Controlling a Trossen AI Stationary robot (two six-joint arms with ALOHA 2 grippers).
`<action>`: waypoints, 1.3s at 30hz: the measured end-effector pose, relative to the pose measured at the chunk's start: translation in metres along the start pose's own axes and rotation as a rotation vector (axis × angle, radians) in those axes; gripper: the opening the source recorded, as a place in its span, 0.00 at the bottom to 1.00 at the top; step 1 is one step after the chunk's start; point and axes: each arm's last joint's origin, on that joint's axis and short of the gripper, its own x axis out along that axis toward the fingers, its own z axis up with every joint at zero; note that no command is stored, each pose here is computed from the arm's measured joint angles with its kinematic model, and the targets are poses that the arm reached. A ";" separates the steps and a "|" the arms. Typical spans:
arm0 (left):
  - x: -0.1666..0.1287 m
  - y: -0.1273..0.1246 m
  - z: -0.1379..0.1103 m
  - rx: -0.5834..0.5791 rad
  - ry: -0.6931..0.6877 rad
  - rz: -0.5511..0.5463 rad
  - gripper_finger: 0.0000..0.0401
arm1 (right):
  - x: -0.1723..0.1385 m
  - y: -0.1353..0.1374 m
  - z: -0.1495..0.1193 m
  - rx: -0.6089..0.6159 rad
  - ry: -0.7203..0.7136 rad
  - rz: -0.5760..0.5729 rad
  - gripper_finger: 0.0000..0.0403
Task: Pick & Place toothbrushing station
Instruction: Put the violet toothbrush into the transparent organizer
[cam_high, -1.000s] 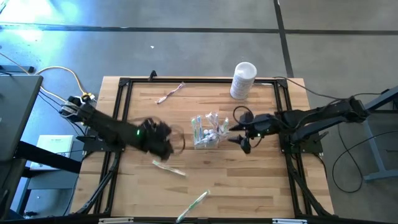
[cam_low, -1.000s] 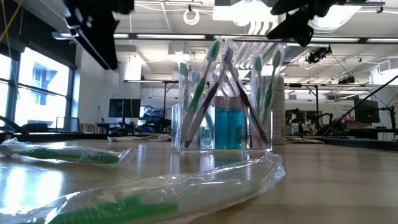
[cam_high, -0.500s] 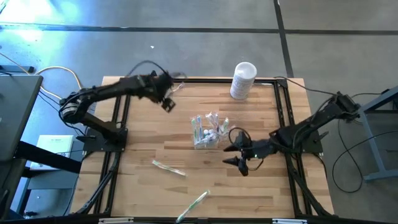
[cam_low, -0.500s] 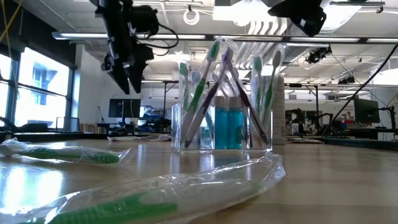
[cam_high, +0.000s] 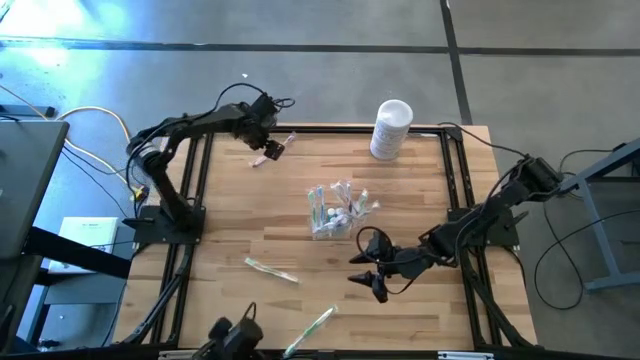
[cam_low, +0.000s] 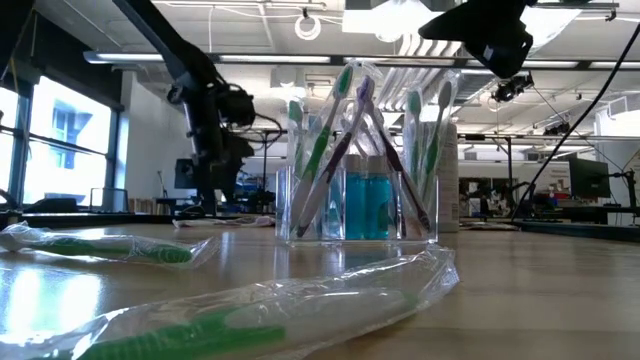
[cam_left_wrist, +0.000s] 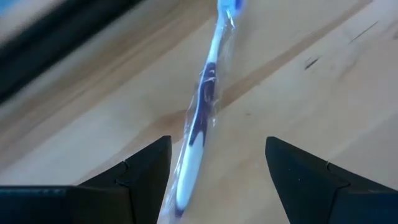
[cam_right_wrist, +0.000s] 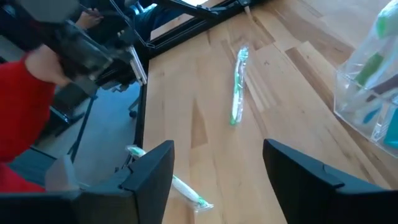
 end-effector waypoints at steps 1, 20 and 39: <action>0.007 0.001 0.001 0.004 0.012 -0.015 0.63 | 0.000 0.000 -0.001 0.002 0.002 0.003 0.59; 0.068 0.002 -0.009 0.019 0.197 0.120 0.50 | 0.000 0.001 -0.001 -0.055 -0.005 -0.004 0.59; 0.016 -0.039 -0.024 0.138 0.177 0.268 0.02 | -0.005 0.009 -0.011 -0.115 0.026 0.022 0.59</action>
